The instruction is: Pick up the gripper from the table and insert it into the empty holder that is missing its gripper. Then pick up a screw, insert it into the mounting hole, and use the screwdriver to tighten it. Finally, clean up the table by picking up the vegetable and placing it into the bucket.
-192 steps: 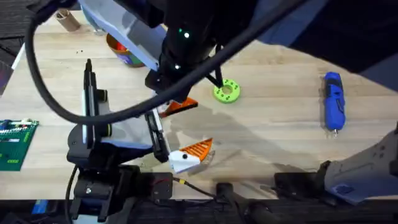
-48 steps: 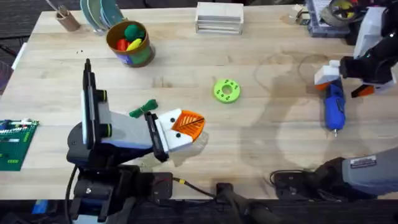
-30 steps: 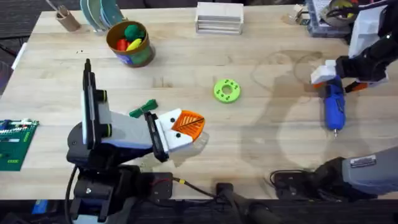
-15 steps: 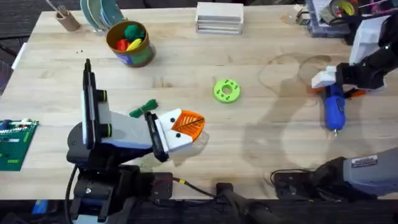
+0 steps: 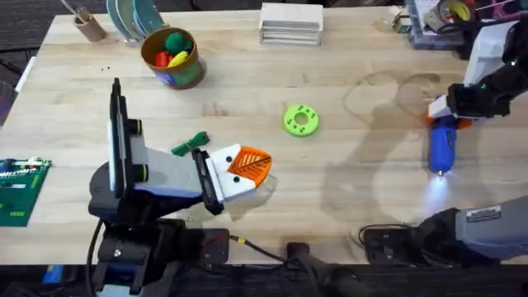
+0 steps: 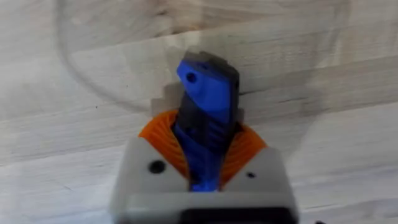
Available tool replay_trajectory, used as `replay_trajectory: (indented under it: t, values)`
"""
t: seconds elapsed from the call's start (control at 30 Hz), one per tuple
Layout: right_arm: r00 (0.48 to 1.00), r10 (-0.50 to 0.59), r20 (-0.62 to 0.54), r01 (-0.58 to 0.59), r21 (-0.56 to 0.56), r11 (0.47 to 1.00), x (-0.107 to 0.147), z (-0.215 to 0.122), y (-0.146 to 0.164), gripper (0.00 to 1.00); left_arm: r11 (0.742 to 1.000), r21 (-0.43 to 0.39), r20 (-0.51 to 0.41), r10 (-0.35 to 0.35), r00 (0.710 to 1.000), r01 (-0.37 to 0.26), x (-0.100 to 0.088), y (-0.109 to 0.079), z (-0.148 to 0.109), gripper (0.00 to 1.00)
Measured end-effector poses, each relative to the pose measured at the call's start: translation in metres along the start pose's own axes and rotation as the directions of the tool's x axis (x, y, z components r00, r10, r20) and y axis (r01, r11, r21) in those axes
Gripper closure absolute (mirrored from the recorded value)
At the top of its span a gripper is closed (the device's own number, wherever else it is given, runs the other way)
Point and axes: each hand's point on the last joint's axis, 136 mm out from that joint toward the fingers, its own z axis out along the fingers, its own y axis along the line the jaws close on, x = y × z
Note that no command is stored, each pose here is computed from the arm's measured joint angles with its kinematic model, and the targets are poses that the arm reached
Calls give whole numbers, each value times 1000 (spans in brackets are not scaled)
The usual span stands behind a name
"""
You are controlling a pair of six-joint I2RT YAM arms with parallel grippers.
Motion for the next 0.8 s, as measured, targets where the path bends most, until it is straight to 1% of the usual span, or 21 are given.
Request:
replay_trajectory:
  t: [0.07, 0.1, 0.43, 0.53, 0.63, 0.8]
  values:
    - [1000, 0, -4, 0, 2, 1000, 1, 1, -1, 957, 1000, 0, 0, 0, 1000, 0, 0, 0, 0, 984]
    - [1000, 4, -5, -4, 1, 1000, 2, 1, -1, 978, 1000, 0, 0, 0, 1000, 0, 0, 0, 0, 984]
    - [1000, 5, -9, -5, 1, 1000, 3, 1, -1, 972, 1000, 0, 0, 0, 1000, 0, 0, 0, 0, 984]
    - [1000, 6, -2, -6, 3, 1000, 3, -4, -1, 972, 1000, 0, 0, 0, 1000, 0, 0, 0, 0, 984]
    - [998, 14, 54, -15, 18, 1000, -2, -21, -3, 972, 1000, 0, 0, 0, 1000, 0, 0, 0, 0, 984]
    - [980, 19, 199, -30, 57, 998, -12, -66, -6, 972, 1000, 0, 0, 0, 1000, 0, 0, 0, 0, 984]
